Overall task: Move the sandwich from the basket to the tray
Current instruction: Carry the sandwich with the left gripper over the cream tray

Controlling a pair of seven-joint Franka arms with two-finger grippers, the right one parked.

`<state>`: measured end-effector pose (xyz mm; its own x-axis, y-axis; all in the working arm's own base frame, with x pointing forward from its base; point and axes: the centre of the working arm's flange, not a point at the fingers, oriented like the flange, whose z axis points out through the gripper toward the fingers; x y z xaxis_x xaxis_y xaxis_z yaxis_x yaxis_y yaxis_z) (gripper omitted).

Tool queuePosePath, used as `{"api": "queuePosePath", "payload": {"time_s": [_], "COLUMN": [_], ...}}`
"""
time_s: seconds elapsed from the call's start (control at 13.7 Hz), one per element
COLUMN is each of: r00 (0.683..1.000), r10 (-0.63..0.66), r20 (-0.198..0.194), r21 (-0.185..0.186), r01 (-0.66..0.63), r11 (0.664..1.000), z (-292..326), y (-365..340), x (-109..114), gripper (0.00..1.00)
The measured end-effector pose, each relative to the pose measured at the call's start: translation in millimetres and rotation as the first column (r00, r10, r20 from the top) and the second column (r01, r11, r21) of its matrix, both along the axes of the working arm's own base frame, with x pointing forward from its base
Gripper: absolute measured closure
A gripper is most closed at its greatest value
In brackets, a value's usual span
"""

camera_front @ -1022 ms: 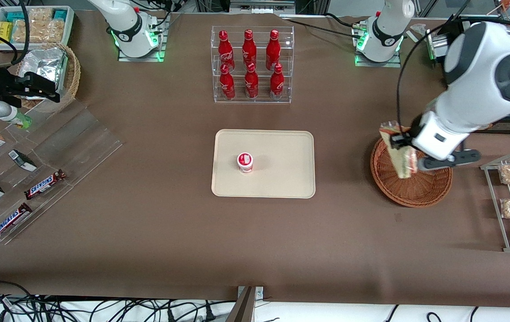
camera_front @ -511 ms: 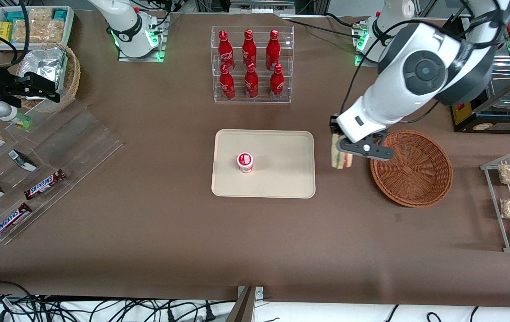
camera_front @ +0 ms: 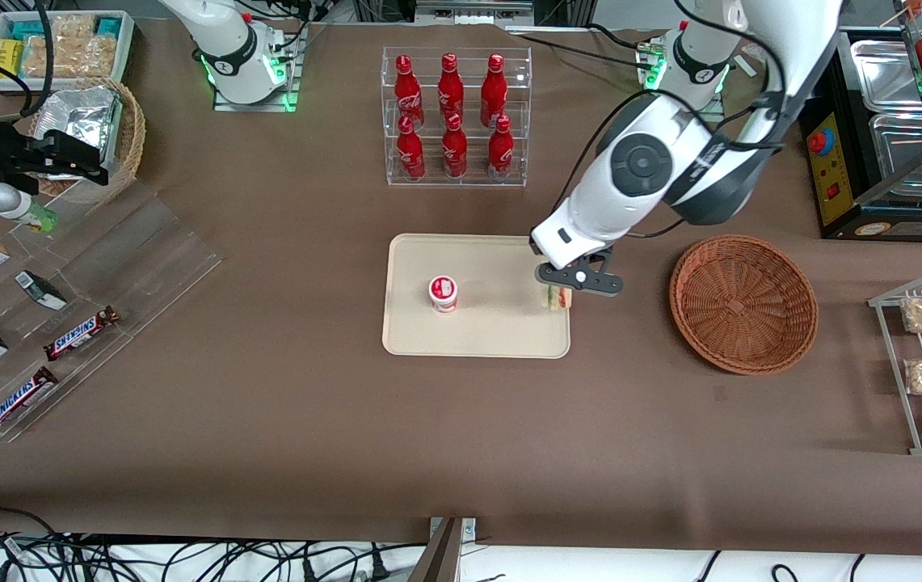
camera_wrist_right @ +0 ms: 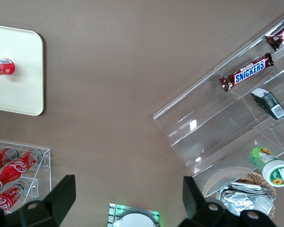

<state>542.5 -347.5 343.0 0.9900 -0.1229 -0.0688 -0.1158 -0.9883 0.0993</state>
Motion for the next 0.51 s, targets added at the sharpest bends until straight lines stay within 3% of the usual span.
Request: {"api": "queuePosePath", "payload": {"time_s": [0.51], "r00": [0.999], "r10": [-0.022], "r20": [0.041], "r21": [0.129], "r01": [0.016], "r11": [0.992], "z": [-121.4], "y": [-45.7], "x": [-32.5], "gripper": [0.80]}}
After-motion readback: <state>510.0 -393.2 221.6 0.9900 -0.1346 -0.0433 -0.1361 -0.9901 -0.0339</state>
